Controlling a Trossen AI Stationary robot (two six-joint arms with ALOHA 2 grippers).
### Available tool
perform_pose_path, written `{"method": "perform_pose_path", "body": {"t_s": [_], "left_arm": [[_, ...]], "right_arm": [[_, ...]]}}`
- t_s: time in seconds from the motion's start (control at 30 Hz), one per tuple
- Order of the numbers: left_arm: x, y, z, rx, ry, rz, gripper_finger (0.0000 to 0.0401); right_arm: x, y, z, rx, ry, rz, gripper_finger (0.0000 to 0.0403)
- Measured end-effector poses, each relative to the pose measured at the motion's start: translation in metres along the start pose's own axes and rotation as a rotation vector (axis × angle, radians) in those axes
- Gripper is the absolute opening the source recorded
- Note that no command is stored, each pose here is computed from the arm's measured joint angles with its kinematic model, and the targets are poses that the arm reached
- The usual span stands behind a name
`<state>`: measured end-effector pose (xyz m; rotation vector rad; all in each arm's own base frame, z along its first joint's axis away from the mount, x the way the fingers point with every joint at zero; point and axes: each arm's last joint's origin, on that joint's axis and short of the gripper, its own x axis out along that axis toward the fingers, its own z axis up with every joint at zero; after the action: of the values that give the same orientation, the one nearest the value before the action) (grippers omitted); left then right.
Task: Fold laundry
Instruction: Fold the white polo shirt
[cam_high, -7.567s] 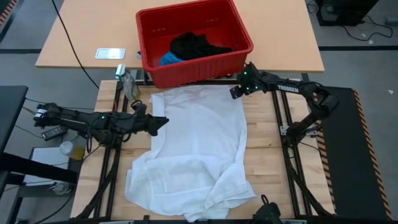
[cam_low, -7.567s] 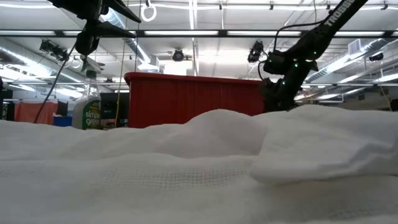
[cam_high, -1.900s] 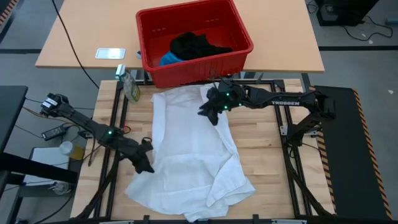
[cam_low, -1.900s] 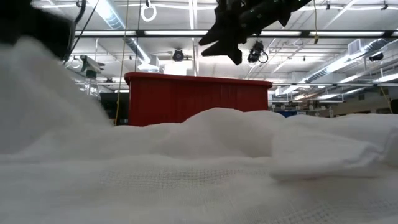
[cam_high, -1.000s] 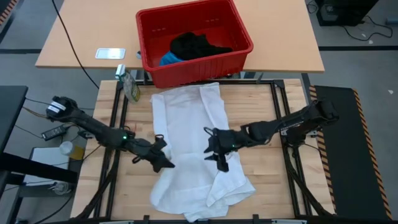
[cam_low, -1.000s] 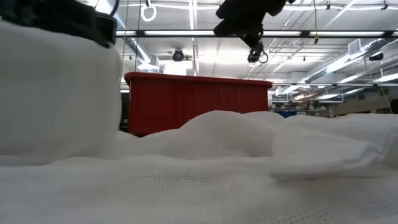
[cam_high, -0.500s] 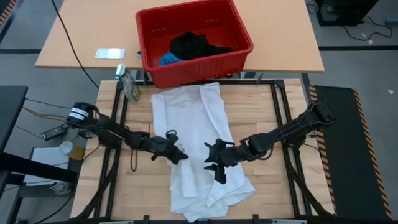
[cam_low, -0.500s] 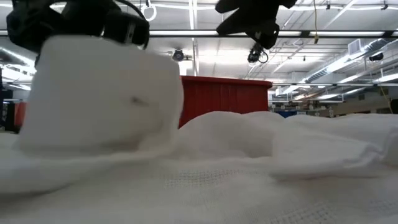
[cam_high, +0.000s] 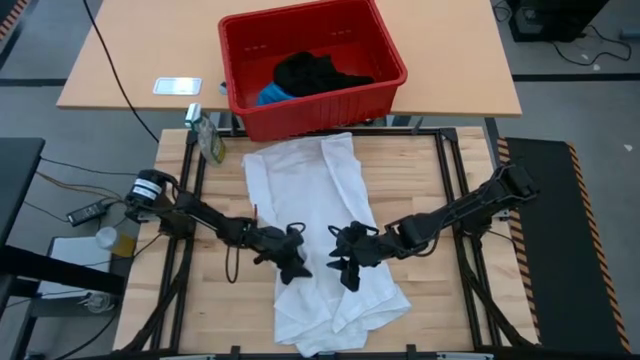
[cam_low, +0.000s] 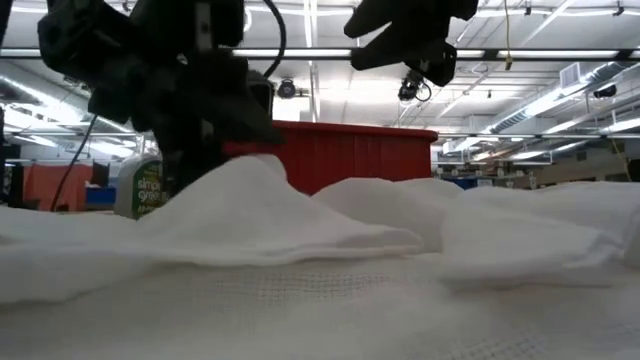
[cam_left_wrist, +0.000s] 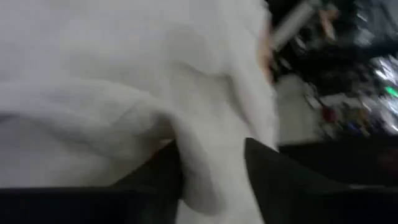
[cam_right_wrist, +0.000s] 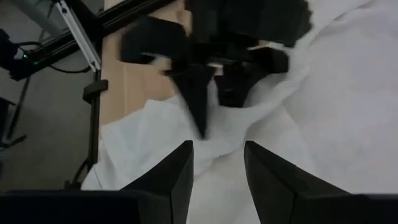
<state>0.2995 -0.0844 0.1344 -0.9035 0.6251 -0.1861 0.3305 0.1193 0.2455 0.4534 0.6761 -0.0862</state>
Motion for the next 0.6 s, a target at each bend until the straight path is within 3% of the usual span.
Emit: {"method": "perform_pose_path", "body": {"t_s": [0.1, 0.2, 0.43, 0.6], "left_arm": [[-0.005, -0.005, 0.002, -0.043, 0.072, -0.075, 0.0243], [-0.015, -0.014, 0.004, -0.069, 0.096, -0.126, 0.0270], [-0.052, -0.042, 0.024, 0.003, -0.043, -0.141, 0.0266], [-0.086, -0.045, 0.045, 0.084, -0.224, -0.033, 0.0247]], "right_arm": [[-0.001, -0.003, 0.003, 0.040, -0.002, 0.002, 0.0150], [-0.004, -0.007, 0.008, 0.084, 0.003, 0.001, 0.0150], [-0.019, -0.020, 0.018, 0.109, 0.003, -0.038, 0.0150], [-0.026, -0.028, 0.025, 0.111, -0.007, -0.058, 0.0150]]}}
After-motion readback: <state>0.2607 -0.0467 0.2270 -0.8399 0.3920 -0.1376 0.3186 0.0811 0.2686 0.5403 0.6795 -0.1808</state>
